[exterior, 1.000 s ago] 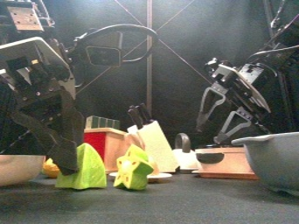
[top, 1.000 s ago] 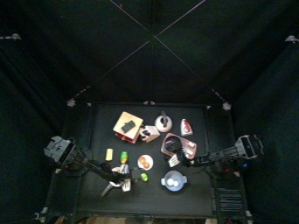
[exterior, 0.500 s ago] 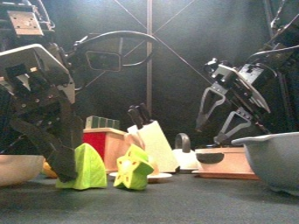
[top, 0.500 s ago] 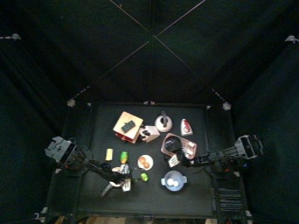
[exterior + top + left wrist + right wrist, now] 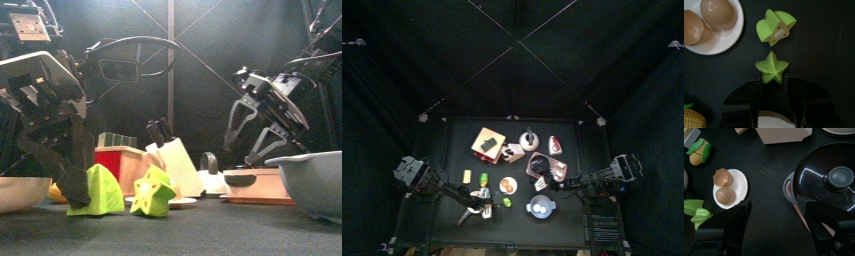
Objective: Grab starfruit top
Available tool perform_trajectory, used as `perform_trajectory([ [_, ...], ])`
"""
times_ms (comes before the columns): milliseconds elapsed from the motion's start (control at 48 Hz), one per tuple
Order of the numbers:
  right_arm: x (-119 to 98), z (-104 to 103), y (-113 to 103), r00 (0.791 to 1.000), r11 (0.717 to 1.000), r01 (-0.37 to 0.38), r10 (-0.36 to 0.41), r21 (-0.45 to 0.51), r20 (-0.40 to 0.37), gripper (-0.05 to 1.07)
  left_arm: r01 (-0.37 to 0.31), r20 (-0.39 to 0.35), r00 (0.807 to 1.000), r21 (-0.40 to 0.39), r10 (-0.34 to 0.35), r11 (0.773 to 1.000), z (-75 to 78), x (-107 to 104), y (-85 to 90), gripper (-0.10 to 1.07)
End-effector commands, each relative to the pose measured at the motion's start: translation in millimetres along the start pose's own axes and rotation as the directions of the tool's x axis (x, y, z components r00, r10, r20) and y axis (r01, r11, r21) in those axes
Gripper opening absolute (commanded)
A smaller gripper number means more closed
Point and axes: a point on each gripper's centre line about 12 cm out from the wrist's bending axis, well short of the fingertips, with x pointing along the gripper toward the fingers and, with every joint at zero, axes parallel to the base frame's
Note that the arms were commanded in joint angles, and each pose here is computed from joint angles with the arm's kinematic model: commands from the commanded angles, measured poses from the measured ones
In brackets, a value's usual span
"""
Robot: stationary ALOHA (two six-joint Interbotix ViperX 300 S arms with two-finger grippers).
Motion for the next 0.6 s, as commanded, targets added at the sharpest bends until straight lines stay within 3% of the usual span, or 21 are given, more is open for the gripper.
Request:
perform_trajectory([
  [0, -1.5, 5.6, 3.9, 1.000, 1.000, -0.011, 0.011, 0.021, 0.009, 1.01, 0.005, 0.021, 1.000, -0.010, -0.005, 1.000, 7.2, -5.5, 0.2, 0.65],
  [583, -0.7, 4.5, 4.2, 1.000, 1.000, -0.009, 0.008, 0.021, 0.005, 1.01, 0.026, 0.063, 0.998, -0.039, -0.024, 0.999, 6.9, -31.3, 7.3, 0.65],
])
